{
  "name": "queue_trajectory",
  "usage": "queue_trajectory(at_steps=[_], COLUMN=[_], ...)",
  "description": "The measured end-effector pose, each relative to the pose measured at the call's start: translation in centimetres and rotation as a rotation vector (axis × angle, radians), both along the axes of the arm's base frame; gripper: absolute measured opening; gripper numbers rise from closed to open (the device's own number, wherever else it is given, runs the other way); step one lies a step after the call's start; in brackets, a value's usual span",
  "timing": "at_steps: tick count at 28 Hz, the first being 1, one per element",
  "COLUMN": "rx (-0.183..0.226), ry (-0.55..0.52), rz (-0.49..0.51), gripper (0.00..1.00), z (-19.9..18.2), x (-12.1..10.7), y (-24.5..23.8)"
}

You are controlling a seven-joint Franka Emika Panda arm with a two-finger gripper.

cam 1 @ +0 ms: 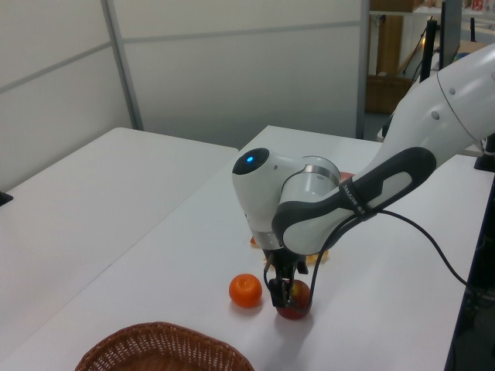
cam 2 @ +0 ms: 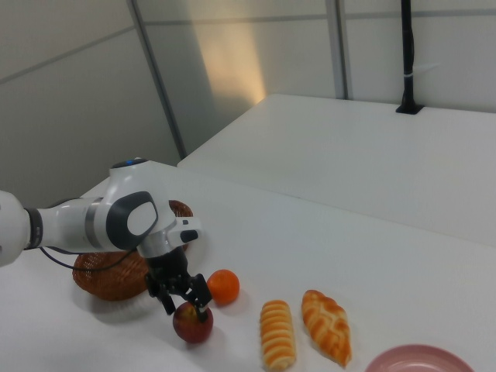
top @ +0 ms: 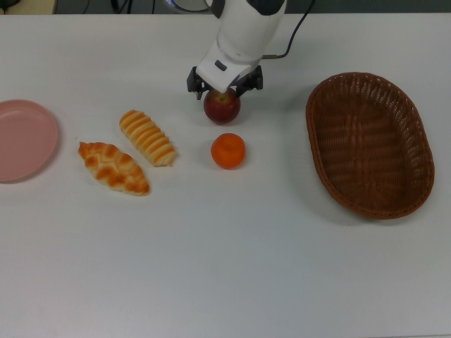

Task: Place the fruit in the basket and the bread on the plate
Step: 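Close the gripper around the red apple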

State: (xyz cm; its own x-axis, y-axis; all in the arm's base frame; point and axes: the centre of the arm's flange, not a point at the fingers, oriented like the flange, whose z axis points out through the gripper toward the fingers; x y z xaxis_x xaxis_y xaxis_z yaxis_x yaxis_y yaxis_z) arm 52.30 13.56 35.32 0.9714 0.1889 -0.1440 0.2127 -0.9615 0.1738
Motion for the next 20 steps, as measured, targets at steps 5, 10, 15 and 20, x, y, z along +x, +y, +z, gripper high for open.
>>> queue_trajectory(at_steps=[5, 10, 15, 20], rx=[0.0, 0.003, 0.0, -0.026], ry=[-0.013, -0.036, -0.027, 0.003], rz=[0.0, -0.005, -0.009, 0.005], gripper=[1.0, 1.0, 1.0, 1.0], z=[0.5, 1.7, 1.2, -0.9], x=[-0.1, 0.1, 0.2, 0.4], y=[0.7, 0.7, 0.4, 0.1])
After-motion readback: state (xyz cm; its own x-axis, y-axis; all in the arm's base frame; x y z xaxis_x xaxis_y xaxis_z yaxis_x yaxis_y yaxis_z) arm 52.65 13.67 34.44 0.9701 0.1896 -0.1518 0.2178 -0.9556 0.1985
